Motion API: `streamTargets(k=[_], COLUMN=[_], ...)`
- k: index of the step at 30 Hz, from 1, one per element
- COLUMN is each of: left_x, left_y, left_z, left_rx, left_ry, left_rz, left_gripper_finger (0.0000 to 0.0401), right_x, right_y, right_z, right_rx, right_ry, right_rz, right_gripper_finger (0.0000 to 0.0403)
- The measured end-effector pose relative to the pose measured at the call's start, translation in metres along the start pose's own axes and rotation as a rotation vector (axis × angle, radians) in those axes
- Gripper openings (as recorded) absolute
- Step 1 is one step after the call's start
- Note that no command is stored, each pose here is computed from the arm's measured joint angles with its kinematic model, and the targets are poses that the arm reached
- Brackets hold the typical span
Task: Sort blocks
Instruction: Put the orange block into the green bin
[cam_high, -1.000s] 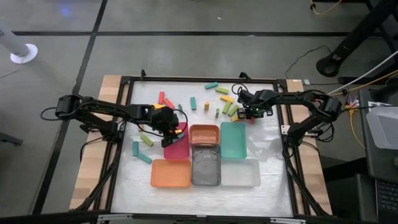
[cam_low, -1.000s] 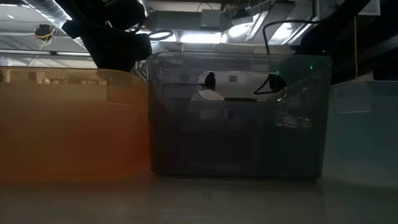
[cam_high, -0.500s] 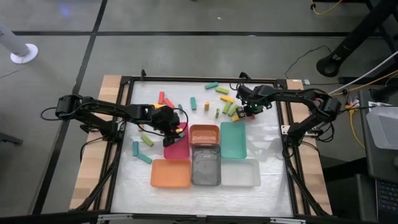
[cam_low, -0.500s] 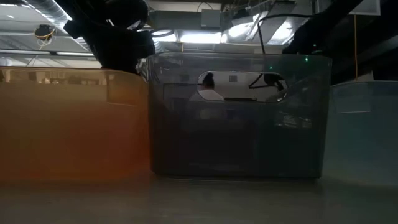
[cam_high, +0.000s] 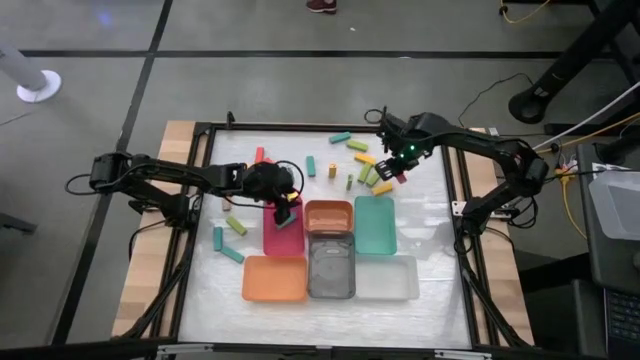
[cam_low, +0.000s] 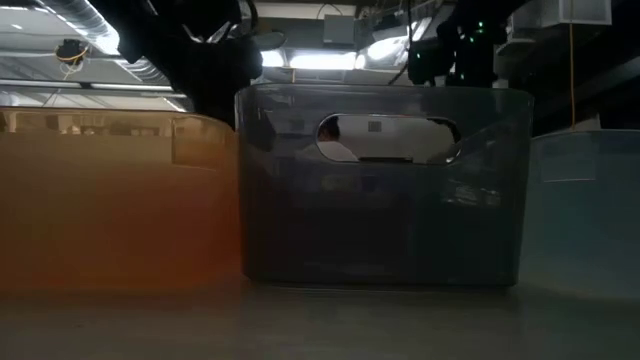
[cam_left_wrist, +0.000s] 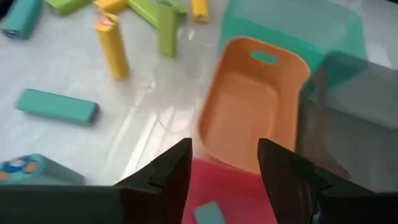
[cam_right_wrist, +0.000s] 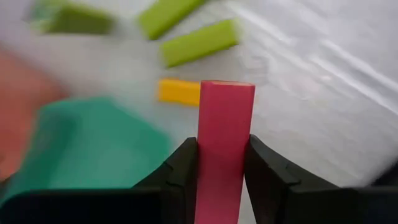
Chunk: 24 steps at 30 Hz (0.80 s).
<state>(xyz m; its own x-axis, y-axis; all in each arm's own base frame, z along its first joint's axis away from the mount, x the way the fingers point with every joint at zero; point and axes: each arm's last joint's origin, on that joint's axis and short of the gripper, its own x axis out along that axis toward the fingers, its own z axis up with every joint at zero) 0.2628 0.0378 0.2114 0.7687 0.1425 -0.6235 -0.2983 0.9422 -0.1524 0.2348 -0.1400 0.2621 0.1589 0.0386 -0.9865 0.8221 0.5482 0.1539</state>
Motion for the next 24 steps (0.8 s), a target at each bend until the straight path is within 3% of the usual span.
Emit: streamTargets(k=[5,9,19,24], left_x=[0.0,-0.001,-0.002,-0.003], left_y=[0.016,0.027,0.042,0.048], left_z=[0.006,0.012,0.019,0.02], left_rx=[0.006,0.036,0.199,0.324], left_ry=[-0.038,-0.08,-0.131,-0.121], left_rz=[0.044,0.076,0.129,0.158], left_gripper_finger=[0.0171,0.0171,0.0171,0.0171], right_x=[-0.008,-0.007,-0.001,0.002], right_y=[0.012,0.029,0.088,0.112], right_z=[0.001,-0.008,-0.056,-0.078], right_rx=[-0.091,-0.185,-0.465,-0.595], right_ry=[0.029,0.064,0.128,0.069], right_rz=[0.179,0.246,0.274,0.231], right_gripper_finger=[0.0104,0.0105,0.0105,0.0106])
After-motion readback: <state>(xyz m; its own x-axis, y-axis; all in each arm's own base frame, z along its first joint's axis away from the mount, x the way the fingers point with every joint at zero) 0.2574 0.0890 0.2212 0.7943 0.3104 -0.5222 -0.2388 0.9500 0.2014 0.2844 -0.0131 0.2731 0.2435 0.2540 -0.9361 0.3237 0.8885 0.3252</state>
